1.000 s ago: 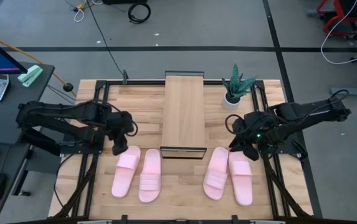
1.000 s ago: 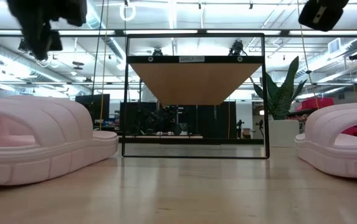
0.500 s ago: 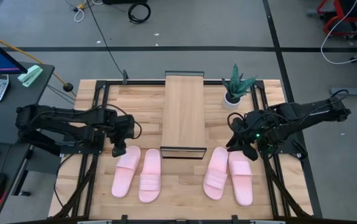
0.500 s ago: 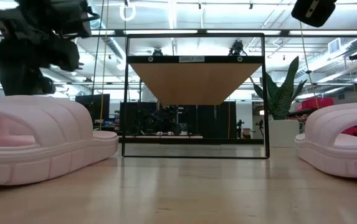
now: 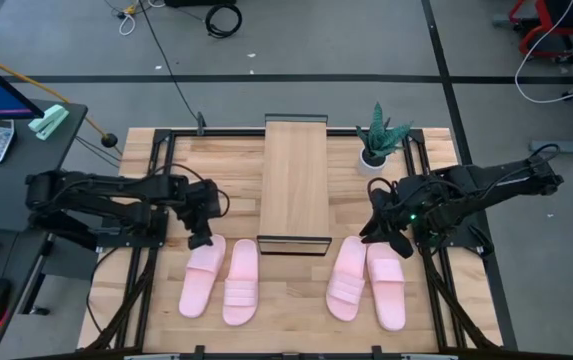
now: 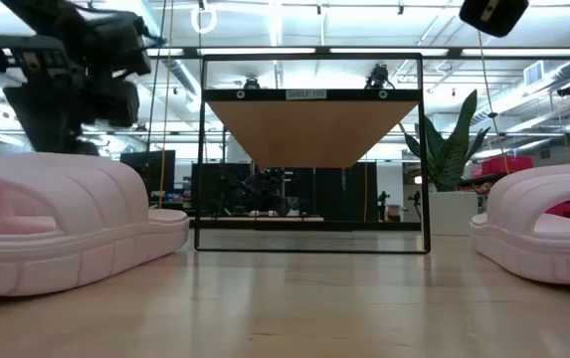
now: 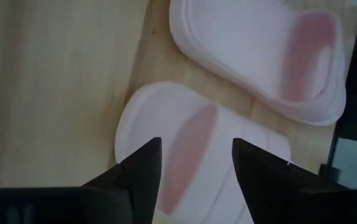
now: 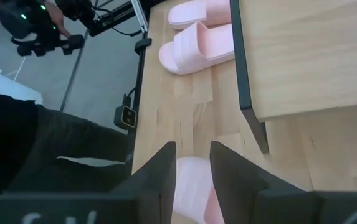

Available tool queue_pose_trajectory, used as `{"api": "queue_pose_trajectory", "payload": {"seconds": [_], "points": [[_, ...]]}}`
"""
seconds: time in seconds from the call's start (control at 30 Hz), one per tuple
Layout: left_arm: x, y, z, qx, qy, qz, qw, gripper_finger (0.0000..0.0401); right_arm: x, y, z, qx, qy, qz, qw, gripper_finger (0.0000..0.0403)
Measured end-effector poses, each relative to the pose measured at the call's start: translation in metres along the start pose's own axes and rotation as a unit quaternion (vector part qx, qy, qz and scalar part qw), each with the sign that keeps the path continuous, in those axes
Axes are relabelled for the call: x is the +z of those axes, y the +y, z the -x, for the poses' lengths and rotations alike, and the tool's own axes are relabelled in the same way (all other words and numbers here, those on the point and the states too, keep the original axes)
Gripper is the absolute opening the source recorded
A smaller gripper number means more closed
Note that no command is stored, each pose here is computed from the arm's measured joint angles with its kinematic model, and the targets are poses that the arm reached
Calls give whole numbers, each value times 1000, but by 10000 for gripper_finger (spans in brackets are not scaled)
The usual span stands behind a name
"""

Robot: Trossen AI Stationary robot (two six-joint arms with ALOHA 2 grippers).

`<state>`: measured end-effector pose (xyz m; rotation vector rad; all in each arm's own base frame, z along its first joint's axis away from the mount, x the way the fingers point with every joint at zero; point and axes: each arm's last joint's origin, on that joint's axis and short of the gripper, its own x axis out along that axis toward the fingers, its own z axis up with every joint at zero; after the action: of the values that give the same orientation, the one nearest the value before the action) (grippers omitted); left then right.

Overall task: Pick and place slides into the shelf
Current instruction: Put the pink slide on the shelf

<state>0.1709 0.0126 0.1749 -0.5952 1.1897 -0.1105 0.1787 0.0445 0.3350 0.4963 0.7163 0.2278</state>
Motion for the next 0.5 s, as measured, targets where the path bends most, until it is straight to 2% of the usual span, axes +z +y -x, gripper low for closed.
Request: {"api": "queue_pose_trajectory", "payload": {"seconds": [0.17, 0.4, 0.5], "points": [[0, 6, -16, -33, 16, 47, 998, 208, 1, 0, -1, 1, -2, -3, 1000, 105], [2, 7, -36, -52, 51, 39, 997, 208, 3, 1, -4, 4, -6, -16, 1000, 105], [3, 5, -42, -86, 69, 37, 993, 210, 3, 1, -5, 4, -7, -17, 1000, 105]]}}
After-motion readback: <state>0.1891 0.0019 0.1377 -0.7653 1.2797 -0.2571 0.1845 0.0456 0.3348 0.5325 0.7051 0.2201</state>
